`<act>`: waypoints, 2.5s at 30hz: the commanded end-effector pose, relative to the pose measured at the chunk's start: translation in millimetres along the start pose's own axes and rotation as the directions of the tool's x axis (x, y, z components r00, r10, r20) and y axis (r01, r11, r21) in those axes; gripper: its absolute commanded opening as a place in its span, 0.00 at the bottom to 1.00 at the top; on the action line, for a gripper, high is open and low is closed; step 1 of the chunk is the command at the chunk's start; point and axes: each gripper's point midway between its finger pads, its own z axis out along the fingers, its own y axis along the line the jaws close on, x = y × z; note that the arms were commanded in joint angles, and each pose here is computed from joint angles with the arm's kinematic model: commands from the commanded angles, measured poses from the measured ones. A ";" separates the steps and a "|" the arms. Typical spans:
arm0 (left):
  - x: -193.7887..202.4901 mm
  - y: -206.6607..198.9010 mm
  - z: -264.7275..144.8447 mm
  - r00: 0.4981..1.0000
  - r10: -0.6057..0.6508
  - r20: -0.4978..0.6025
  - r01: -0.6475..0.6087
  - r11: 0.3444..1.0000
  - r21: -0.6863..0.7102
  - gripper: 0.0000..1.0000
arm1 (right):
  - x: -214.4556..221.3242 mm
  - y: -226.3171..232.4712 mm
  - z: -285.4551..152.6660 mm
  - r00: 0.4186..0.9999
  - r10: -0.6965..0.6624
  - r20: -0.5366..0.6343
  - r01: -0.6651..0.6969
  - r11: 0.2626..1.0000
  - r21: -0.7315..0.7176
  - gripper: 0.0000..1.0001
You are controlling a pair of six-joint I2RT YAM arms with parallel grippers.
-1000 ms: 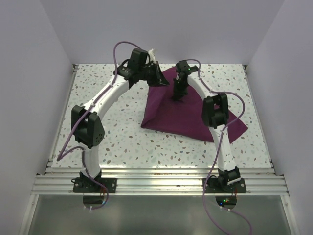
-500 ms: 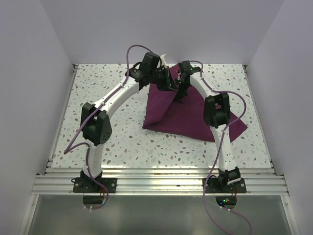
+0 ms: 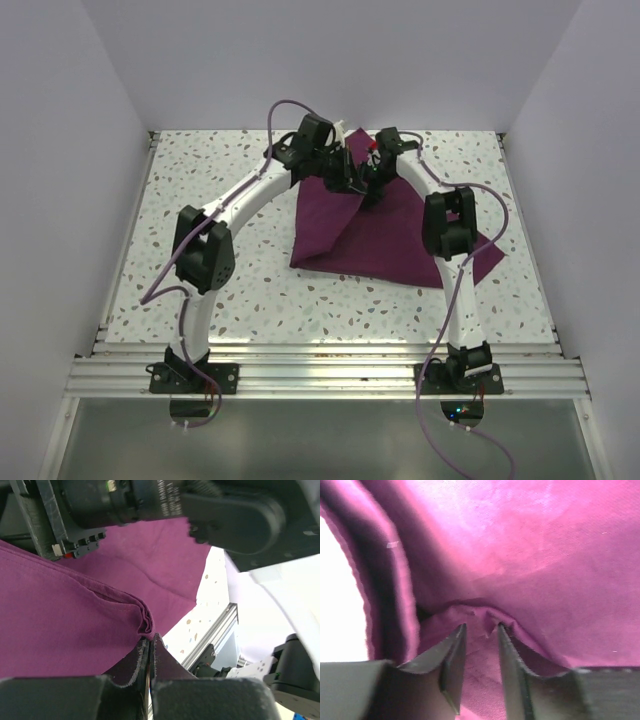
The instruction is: Prepare the surgical pack
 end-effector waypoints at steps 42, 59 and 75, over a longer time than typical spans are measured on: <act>61.9 -10.7 88.6 0.983 0.004 -0.183 0.016 0.994 0.109 0.00 | 0.6 -131.9 -53.7 0.981 0.195 0.013 -0.188 0.928 0.322 0.67; 76.9 -3.2 100.4 0.975 0.006 -0.222 0.016 0.995 0.097 0.29 | 5.7 -134.5 -45.5 0.980 0.197 -0.017 -0.182 0.931 0.315 0.67; -18.3 43.5 -16.0 0.966 0.260 -0.002 -0.260 0.964 -0.061 0.46 | -47.7 -113.9 -182.0 0.920 0.117 0.375 -0.261 0.895 0.362 0.70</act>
